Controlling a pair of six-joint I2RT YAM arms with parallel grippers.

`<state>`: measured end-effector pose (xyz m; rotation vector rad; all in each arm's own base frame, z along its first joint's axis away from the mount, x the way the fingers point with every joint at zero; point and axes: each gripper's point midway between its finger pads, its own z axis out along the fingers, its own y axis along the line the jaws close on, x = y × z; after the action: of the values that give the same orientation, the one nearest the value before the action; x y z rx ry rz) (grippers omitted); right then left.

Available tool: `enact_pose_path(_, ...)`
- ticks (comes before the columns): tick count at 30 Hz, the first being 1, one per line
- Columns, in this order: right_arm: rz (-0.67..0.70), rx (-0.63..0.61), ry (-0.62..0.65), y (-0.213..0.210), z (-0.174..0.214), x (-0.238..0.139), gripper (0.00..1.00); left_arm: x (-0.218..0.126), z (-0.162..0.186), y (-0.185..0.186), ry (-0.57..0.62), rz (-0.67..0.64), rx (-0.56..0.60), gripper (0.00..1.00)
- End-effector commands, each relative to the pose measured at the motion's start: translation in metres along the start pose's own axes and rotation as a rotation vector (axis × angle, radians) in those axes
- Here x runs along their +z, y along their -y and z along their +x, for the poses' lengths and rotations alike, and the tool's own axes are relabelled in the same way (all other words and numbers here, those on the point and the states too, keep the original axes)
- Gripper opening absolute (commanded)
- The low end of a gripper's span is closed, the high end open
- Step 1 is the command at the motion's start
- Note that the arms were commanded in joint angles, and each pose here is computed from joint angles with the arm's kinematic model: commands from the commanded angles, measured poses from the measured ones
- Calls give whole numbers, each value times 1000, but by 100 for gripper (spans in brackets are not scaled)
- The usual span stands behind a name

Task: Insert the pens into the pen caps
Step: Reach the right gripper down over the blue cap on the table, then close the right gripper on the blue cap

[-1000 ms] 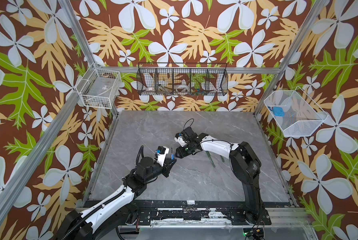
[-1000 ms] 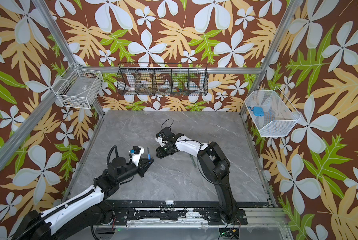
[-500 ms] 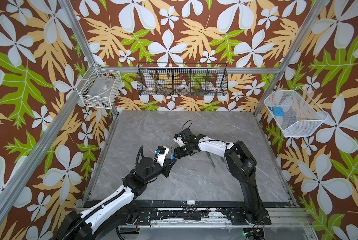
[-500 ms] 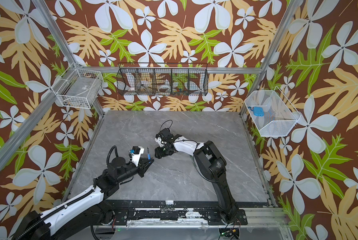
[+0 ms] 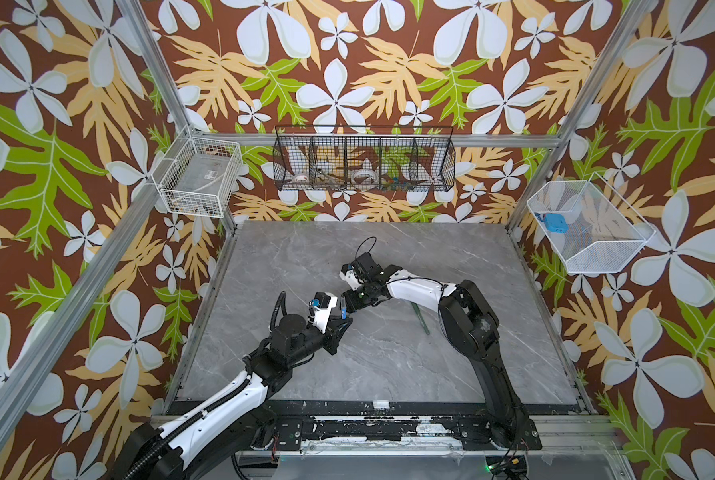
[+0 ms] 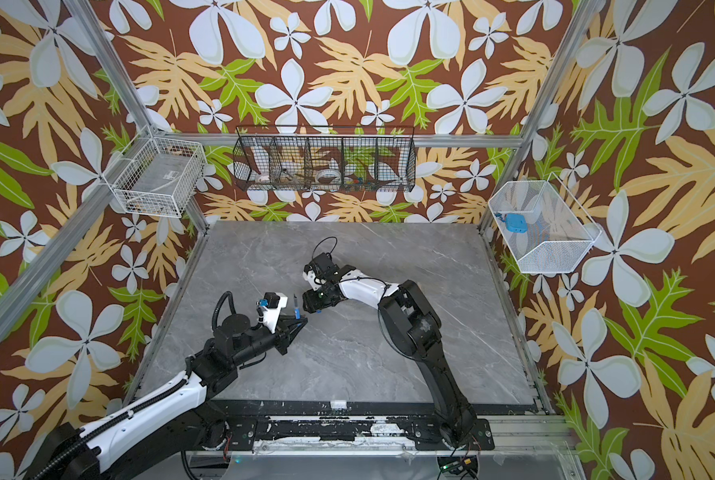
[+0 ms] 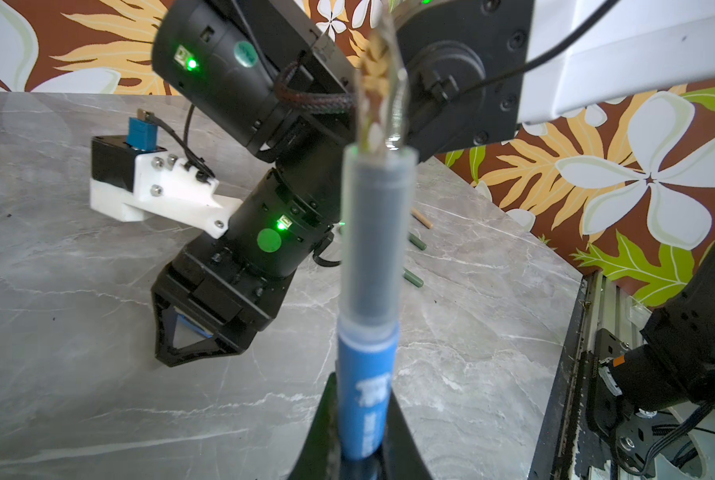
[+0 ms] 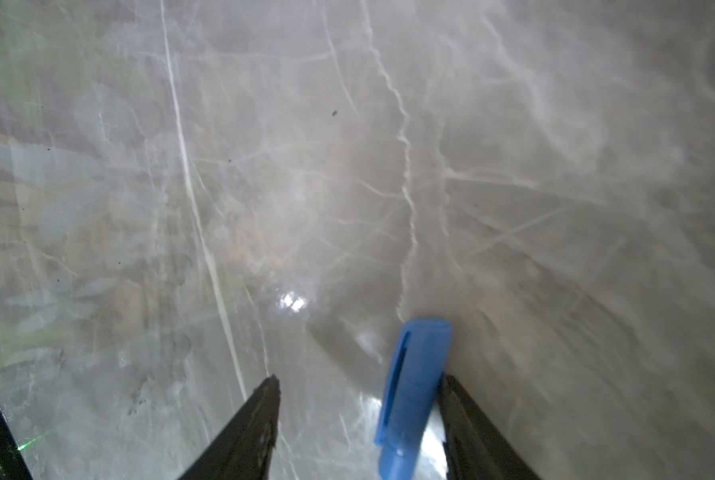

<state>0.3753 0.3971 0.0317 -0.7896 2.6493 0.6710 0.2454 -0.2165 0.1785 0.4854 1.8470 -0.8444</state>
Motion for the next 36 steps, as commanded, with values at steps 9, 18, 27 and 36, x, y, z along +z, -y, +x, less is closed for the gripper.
enact_pose_path(9,169,-84,-171,29,29,0,55,0,-6,4,24,22,13,0)
enact_pose_path(18,215,-168,-241,31,31,9,50,0,-6,3,23,16,14,0)
enact_pose_path(27,282,-200,-306,42,44,12,41,0,-5,1,22,7,12,0)
enact_pose_path(36,280,-203,-321,44,52,14,30,-2,-7,-1,36,-14,15,0)
